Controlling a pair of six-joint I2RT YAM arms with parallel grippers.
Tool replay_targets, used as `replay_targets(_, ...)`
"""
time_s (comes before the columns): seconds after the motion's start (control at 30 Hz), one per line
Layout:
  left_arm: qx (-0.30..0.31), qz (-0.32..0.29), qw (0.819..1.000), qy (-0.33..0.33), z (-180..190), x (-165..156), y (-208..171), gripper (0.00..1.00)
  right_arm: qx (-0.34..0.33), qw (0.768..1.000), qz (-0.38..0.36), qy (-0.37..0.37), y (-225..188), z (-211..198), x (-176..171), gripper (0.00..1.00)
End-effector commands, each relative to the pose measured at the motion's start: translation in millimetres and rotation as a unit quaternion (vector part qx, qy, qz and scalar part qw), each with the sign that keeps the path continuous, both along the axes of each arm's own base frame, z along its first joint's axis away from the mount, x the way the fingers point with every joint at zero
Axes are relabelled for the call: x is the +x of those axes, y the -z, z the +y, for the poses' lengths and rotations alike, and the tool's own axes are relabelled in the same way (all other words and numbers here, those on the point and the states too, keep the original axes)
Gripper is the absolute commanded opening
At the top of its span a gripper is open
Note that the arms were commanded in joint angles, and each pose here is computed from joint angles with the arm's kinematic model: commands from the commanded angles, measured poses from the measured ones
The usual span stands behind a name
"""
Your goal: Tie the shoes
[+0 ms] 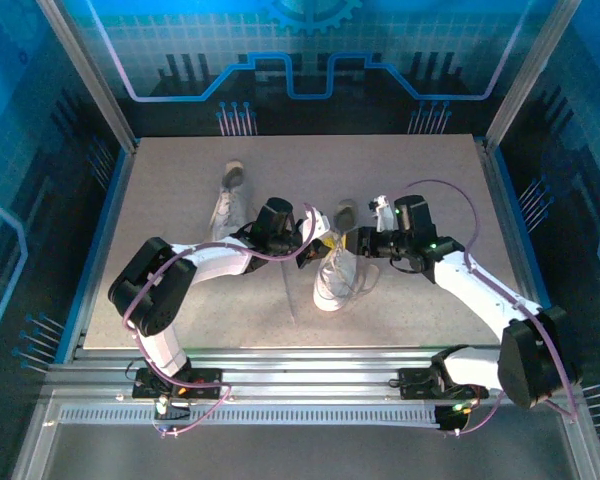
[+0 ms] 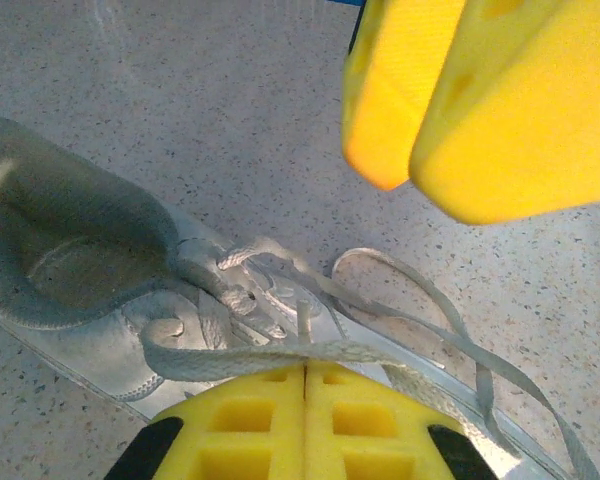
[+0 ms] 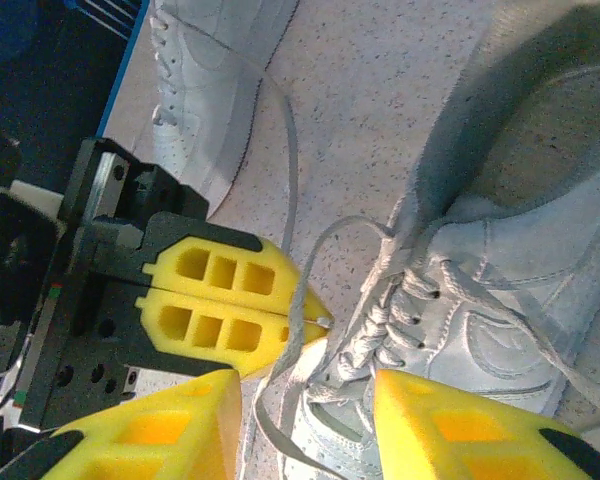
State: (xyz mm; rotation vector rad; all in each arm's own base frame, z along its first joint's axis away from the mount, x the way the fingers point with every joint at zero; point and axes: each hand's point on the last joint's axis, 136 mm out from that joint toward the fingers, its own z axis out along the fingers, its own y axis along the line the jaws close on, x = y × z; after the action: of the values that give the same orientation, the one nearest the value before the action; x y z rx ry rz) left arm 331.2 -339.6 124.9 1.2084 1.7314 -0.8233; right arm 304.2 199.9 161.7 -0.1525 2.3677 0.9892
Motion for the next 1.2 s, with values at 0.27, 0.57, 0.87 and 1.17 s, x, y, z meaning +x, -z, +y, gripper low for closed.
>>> replay_targets(0.27,-0.017,-0.007,1.000,0.021,-2,-5,-1,0.00,0.000,0.999,0.035,0.014,9,12,18,0.37)
replay_targets(0.57,-0.015,-0.003,1.000,0.024,-2,-6,2,0.00,-0.003,0.999,0.047,0.005,18,16,18,0.37)
replay_targets(0.87,-0.016,-0.003,1.000,0.027,-3,-6,1,0.00,-0.004,0.999,0.044,-0.008,16,26,28,0.35)
replay_targets(1.17,-0.015,-0.006,1.000,0.024,-2,-6,1,0.00,-0.014,0.999,0.049,-0.012,19,28,27,0.07)
